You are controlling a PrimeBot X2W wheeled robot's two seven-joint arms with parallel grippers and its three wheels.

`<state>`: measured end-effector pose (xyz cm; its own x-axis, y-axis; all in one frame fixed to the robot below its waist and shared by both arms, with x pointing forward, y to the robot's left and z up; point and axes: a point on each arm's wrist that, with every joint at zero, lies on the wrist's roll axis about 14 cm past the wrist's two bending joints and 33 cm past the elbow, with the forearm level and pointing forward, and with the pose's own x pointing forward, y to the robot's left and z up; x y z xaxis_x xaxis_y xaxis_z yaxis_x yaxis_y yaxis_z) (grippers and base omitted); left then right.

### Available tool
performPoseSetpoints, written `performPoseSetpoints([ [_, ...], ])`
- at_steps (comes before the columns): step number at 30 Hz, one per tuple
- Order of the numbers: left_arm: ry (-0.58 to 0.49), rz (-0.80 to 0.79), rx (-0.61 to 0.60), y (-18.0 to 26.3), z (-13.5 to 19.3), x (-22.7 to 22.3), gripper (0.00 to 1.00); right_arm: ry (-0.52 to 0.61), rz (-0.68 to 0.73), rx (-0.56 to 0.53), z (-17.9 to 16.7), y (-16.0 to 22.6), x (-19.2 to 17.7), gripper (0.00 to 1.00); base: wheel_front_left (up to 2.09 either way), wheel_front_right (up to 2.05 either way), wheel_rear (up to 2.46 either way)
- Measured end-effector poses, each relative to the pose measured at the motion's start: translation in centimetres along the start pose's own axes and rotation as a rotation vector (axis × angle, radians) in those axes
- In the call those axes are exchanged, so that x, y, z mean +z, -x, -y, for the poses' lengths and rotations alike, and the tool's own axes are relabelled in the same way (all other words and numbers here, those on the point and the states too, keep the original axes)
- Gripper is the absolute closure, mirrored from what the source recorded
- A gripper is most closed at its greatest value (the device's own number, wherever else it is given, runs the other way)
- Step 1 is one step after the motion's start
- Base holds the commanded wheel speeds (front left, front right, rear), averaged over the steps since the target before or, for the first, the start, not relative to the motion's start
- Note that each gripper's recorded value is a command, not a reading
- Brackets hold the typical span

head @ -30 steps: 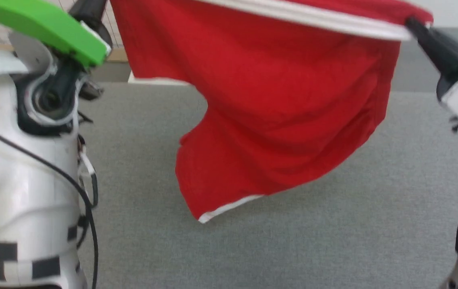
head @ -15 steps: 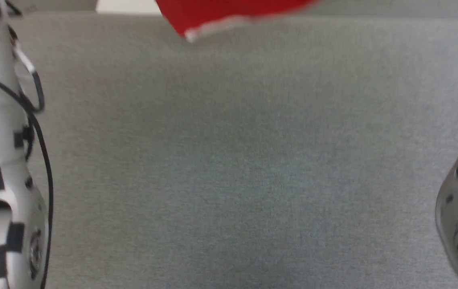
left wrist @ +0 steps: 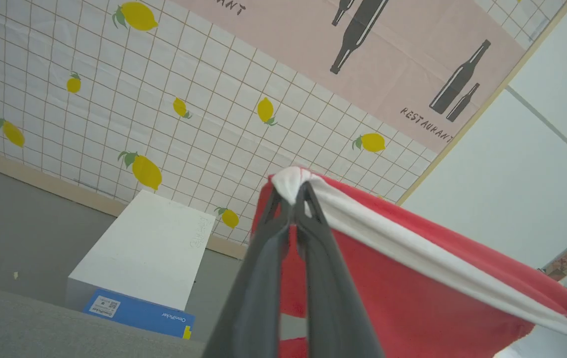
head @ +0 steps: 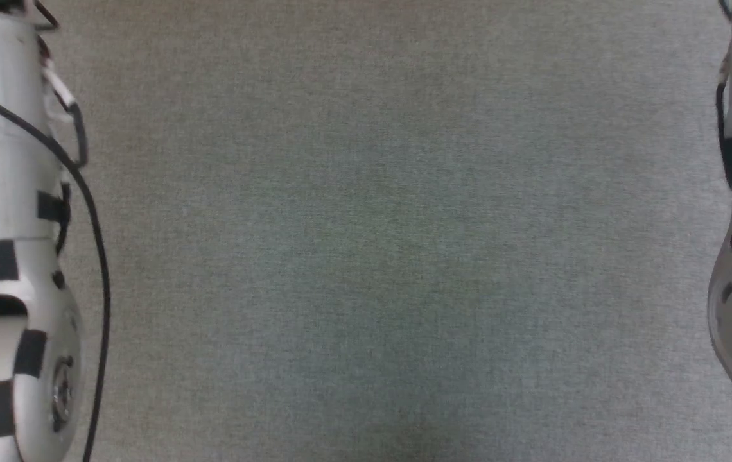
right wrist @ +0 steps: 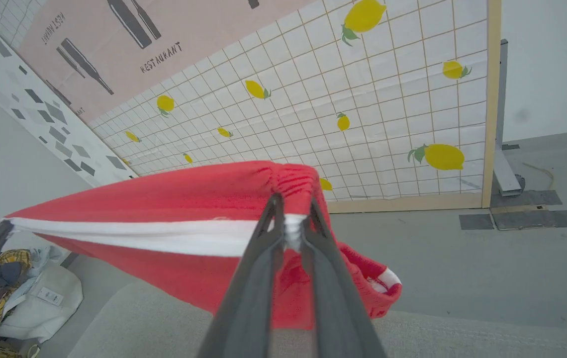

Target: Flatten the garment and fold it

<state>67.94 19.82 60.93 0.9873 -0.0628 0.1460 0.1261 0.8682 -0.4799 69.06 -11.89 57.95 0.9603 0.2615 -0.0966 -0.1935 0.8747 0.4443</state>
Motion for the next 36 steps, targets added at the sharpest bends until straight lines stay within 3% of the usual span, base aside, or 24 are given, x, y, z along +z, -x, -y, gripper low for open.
performPoseSetpoints([
  [6,0.057,-0.091,0.018,3.0,-1.3,-3.9,1.00,-0.043,-0.060,-0.020,1.1,2.1,-4.1,1.00,0.00,0.00,0.00],
  [10,0.086,-0.122,0.024,6.3,-1.2,-5.3,1.00,-0.095,-0.099,-0.022,1.5,5.6,-6.7,1.00,0.00,0.00,0.00],
  [23,0.249,-0.226,0.128,23.5,-1.1,-9.9,1.00,-0.233,-0.180,-0.058,2.1,21.8,-12.7,1.00,0.00,0.00,0.00],
  [36,0.257,-0.335,0.360,36.6,-3.9,-11.6,1.00,-0.144,-0.497,-0.052,-0.2,34.4,-20.0,1.00,0.00,0.00,0.00],
])
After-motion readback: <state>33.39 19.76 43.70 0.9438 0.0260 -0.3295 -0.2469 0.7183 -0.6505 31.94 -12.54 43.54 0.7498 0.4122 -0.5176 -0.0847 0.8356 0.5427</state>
